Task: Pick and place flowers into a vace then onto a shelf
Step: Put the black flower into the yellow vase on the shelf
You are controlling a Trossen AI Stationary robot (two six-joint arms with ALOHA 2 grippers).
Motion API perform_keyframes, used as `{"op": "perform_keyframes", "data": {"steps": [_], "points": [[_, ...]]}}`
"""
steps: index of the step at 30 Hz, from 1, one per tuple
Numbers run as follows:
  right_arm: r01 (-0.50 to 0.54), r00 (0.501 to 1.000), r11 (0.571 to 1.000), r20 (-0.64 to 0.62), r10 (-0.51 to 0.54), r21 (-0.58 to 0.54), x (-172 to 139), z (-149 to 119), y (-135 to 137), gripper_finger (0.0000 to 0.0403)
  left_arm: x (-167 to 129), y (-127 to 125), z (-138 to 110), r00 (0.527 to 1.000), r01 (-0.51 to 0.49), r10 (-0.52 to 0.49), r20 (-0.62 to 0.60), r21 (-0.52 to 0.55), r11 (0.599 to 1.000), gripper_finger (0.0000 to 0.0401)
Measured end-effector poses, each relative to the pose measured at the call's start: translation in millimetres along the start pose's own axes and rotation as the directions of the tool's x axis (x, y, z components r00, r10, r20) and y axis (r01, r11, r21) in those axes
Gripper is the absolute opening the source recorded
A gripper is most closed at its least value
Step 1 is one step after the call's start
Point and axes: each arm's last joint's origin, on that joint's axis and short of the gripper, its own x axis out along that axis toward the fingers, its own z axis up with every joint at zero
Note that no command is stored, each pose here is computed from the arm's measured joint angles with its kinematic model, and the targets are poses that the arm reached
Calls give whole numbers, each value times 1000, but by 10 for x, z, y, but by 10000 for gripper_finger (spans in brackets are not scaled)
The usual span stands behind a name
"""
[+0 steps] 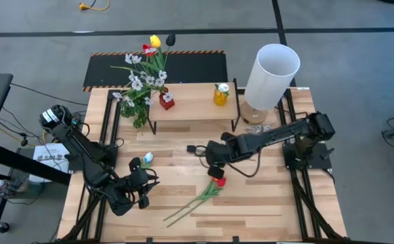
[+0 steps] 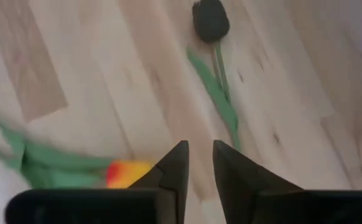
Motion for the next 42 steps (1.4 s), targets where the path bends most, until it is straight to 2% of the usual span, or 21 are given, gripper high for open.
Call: {"op": "perform_keyframes", "data": {"steps": [6,7,9,11,16,22,33,37,42], "points": [[33,999,999,-31,-34,-23,244,56,-162,137,1,1,-2,1000,2,-2,-6,-9,1000,71],[49,997,998,-65,-52,-41,295,16,-182,151,0,2,-2,1000,2,-2,-7,-10,1000,71],[41,998,997,-48,-44,-62,414,50,-137,177,0,4,-5,1000,2,-2,-10,-13,1000,71],[56,993,990,-93,-69,-127,501,-1,-130,197,0,4,-5,1000,1,-2,-10,-13,1000,71],[67,987,983,-131,-90,-169,766,-29,-97,217,0,8,-8,1000,-1,1,-13,-11,1000,71],[87,979,982,-167,-115,-166,952,-42,-126,205,0,11,-12,1000,0,0,-21,-20,1000,71],[82,978,984,-180,-109,-156,978,3,-236,160,0,10,-15,1000,4,-5,-28,-22,1000,71],[39,977,991,-204,-64,-125,996,31,-308,142,0,10,-15,1000,4,-5,-28,-23,1000,71],[-19,974,995,-227,-3,-94,1007,51,-352,99,0,10,-15,1000,4,-5,-28,-23,1000,71]]}}
